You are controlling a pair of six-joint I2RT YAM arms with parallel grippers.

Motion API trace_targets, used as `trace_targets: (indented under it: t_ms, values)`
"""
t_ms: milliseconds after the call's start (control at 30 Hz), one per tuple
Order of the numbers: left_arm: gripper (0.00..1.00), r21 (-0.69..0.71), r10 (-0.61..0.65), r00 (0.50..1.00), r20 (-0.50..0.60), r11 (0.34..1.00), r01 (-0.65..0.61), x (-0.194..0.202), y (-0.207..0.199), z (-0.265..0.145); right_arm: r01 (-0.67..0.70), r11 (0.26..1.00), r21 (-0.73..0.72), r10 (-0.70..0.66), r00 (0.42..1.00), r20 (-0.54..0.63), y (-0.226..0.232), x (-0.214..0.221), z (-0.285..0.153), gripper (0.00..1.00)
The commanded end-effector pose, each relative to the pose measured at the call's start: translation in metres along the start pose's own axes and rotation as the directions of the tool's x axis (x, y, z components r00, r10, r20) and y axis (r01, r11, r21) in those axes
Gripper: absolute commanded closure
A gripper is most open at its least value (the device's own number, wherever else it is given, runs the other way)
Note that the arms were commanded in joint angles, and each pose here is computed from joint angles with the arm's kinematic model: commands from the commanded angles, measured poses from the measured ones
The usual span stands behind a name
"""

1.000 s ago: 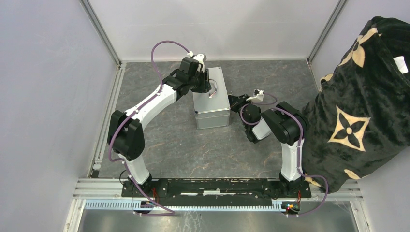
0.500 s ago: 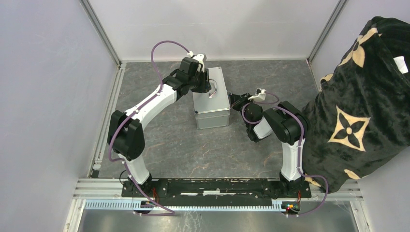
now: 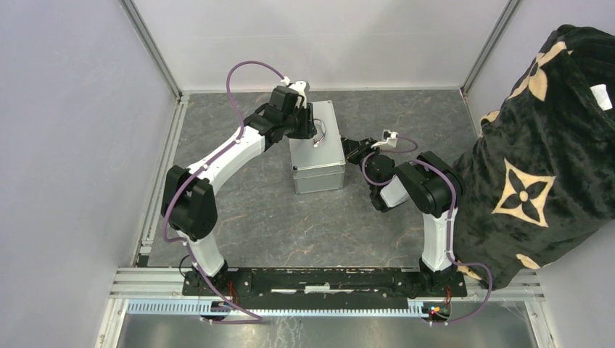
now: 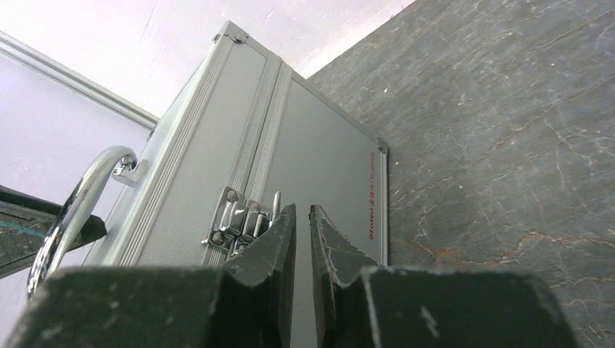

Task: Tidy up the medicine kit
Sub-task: Close the medicine box at the center of the board.

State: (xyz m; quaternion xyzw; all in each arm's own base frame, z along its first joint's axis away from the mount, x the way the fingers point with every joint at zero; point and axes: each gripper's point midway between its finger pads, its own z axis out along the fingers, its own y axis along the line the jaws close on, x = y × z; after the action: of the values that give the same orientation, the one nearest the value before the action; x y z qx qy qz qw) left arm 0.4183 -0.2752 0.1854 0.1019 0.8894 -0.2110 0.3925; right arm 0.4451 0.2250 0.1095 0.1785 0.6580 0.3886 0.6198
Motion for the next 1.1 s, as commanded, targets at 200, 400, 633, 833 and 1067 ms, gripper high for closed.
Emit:
trace_targets:
  t_ms: [200, 400, 633, 833, 1067]
  values:
    - [0.55, -0.037, 0.022, 0.998, -0.053, 0.999, -0.024, 0.014, 0.009, -0.008, 0.007, 0.991, -0.134, 0.000, 0.999, 0.051, 0.035, -0.020, 0.005, 0.82]
    - [0.52, -0.020, -0.009, 0.999, 0.049, 1.000, 0.010, -0.019, -0.003, -0.032, 0.015, 0.989, -0.145, -0.009, 0.999, 0.045, 0.037, -0.019, 0.005, 0.82]
    - [0.42, -0.084, -0.105, 0.977, 0.185, 0.989, 0.122, -0.050, 0.016, -0.061, 0.019, 0.988, -0.150, -0.014, 0.999, 0.033, 0.038, -0.017, 0.003, 0.82]
    - [0.37, -0.079, -0.304, 0.938, 0.166, 0.944, 0.320, -0.038, 0.071, -0.050, 0.021, 0.986, -0.166, -0.019, 1.000, 0.016, 0.042, -0.016, 0.003, 0.82]
    - [0.37, -0.139, -0.335, 0.940, 0.064, 0.930, 0.341, -0.023, 0.097, -0.013, 0.030, 0.987, -0.160, -0.036, 0.999, -0.034, 0.044, -0.007, 0.002, 0.82]
